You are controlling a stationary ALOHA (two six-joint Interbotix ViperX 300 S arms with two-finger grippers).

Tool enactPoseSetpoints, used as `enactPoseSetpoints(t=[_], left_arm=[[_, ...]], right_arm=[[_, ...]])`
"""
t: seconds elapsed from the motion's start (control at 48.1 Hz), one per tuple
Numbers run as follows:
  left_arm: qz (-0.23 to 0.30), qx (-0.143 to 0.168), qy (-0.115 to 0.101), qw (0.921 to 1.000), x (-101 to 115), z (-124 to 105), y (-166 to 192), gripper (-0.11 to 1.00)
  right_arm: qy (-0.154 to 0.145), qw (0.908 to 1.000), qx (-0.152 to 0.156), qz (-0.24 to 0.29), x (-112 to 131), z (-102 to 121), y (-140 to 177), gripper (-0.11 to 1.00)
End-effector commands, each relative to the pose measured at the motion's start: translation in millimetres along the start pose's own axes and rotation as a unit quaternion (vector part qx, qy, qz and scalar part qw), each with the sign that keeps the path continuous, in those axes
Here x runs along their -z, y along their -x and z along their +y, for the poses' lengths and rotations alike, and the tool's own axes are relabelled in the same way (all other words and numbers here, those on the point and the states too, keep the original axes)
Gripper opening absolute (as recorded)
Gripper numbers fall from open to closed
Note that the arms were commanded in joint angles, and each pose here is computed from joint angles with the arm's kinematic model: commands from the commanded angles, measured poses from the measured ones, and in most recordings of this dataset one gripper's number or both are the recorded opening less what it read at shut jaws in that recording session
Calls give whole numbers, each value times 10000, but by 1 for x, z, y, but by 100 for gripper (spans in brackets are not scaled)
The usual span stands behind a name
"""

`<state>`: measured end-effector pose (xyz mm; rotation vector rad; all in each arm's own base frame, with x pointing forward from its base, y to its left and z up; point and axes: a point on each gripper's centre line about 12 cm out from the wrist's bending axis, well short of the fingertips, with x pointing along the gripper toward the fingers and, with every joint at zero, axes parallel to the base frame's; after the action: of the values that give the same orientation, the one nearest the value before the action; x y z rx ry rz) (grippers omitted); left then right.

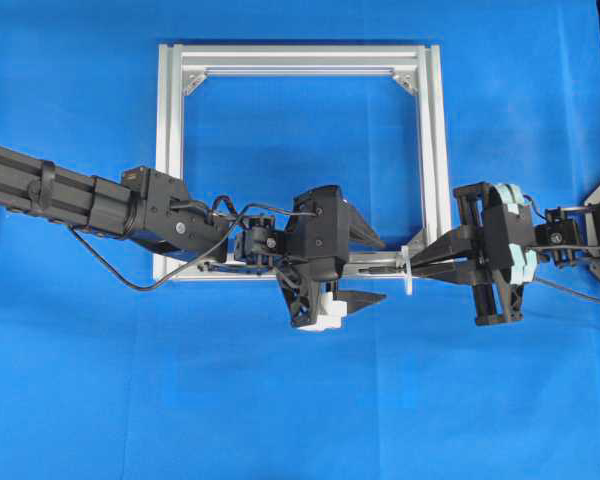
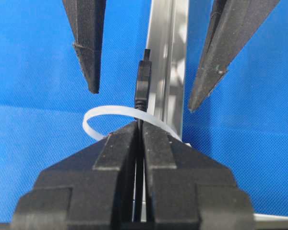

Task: Insert the wire through the string loop located on the right side.
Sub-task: 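Open the right gripper and pull the cable leftward with the left gripper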

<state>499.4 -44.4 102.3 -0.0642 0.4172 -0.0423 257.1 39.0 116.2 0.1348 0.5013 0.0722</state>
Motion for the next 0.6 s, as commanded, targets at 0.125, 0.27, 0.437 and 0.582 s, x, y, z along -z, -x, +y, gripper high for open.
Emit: enactPoseSetpoints(t=[0.125, 0.27, 0.437, 0.582], left_arm=[[-221, 32, -3, 9998, -18, -2, 3, 84], [-244, 34, -2, 9997, -20, -3, 3, 83], [-282, 36, -1, 9996, -22, -3, 2, 53], [-297, 42, -12, 9995, -21, -3, 2, 11]], right_arm=[[12, 9999, -33, -119, -7, 2, -2, -4], [13, 9999, -32, -119, -7, 2, -2, -4], [3, 9999, -21, -113, -7, 1, -2, -4], [9, 9999, -27, -128, -8, 2, -2, -4]])
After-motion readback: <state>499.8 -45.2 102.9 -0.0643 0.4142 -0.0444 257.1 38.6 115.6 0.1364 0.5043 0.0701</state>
